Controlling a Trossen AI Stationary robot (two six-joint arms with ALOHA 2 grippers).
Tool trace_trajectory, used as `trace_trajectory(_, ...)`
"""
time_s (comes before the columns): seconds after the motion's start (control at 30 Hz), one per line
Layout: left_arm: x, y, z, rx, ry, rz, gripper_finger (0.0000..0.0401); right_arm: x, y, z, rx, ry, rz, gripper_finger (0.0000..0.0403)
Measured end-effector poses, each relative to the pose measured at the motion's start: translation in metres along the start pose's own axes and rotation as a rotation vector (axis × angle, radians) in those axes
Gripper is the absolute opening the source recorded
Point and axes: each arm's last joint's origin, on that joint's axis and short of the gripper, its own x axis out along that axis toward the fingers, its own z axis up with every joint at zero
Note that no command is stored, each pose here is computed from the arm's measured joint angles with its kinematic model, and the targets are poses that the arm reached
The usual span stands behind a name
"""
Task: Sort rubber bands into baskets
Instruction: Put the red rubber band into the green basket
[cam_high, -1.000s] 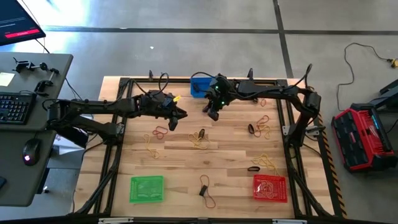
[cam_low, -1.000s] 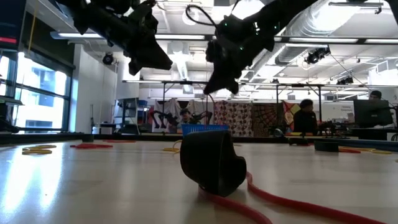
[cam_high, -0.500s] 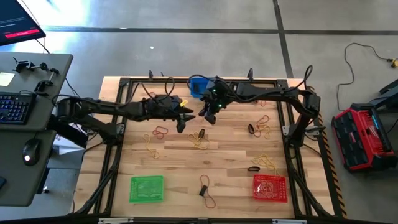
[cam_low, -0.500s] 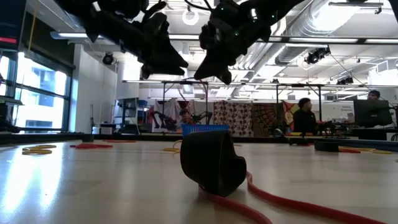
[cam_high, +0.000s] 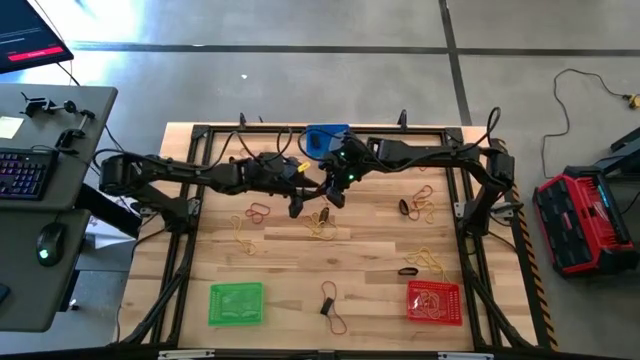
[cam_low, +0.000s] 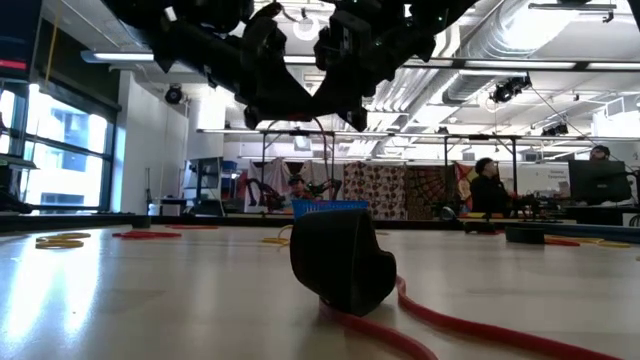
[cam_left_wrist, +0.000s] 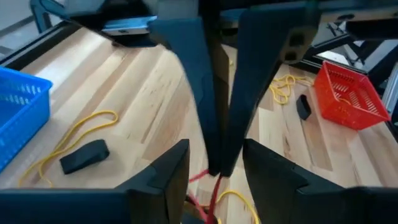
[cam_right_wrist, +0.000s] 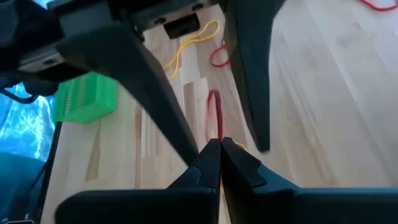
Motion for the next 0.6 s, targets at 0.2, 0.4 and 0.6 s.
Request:
trace_trajectory(0.2,0.004,0.0,0.003,0.038,0.014,-0.023,0.0038,0.0,0.0,0.0,0.005,0.001,-0.009,0.0)
trace_trajectory(0.4,0.004,-0.001,0.005,0.038,0.024,-0.031,0.0023,-0.001,0.0,-0.001,0.0,0.007,-0.012,0.0)
trace_trajectory(0.6,-0.015,-0.002,0.012,0.062,0.029,-0.009,0.0023,-0.001,0.001,0.003,-0.052,-0.027,-0.01,0.0)
